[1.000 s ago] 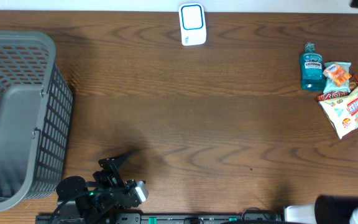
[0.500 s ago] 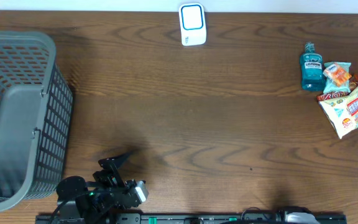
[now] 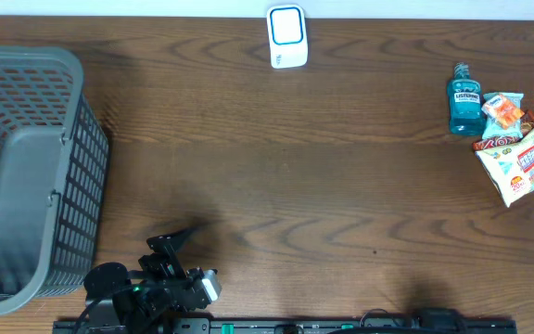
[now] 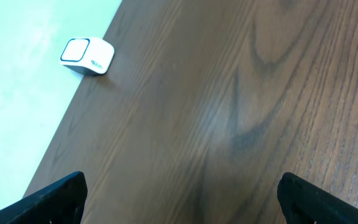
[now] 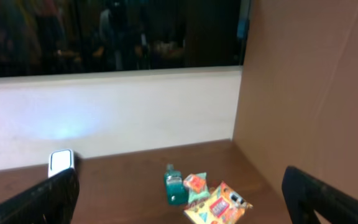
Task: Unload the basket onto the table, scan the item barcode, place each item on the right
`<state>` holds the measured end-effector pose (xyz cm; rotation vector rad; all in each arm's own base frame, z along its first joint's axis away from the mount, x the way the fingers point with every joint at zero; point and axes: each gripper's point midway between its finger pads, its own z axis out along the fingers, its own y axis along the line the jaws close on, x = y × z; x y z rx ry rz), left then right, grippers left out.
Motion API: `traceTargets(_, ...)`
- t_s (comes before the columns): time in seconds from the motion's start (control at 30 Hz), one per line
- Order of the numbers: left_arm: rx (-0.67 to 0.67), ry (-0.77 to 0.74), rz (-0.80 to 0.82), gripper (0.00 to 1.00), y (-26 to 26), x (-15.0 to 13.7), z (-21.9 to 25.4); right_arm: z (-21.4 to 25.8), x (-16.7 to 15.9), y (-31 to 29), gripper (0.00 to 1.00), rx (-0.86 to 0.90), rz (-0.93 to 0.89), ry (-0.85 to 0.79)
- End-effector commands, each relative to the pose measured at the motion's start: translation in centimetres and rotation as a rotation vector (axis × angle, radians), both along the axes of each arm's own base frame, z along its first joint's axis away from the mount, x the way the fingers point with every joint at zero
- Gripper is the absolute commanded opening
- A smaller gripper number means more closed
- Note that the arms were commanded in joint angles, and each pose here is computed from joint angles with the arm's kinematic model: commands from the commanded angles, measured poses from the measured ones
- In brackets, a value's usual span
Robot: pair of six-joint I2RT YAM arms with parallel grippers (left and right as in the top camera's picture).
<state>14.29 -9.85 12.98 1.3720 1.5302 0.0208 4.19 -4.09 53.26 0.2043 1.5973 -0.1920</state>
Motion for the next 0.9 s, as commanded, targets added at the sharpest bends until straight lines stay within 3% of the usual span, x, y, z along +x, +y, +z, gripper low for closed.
traceTargets(0.0, -0.020, 0.006, -0.001, 0.98, -0.2, -0.1, 0.2, -3.0, 1.9, 0.4, 0.99, 0.013, 0.026, 0.052)
traceTargets(0.57, -0.020, 0.006, -0.001, 0.98, -0.2, -0.1, 0.2, -16.8, 12.6, 1.2, 0.99, 0.017, 0.080, -0.116)
traceTargets(0.87, -0.020, 0.006, -0.001, 0.98, -0.2, -0.1, 0.2, -21.3, 16.0, 2.3, 0.99, -0.026, 0.168, -0.291)
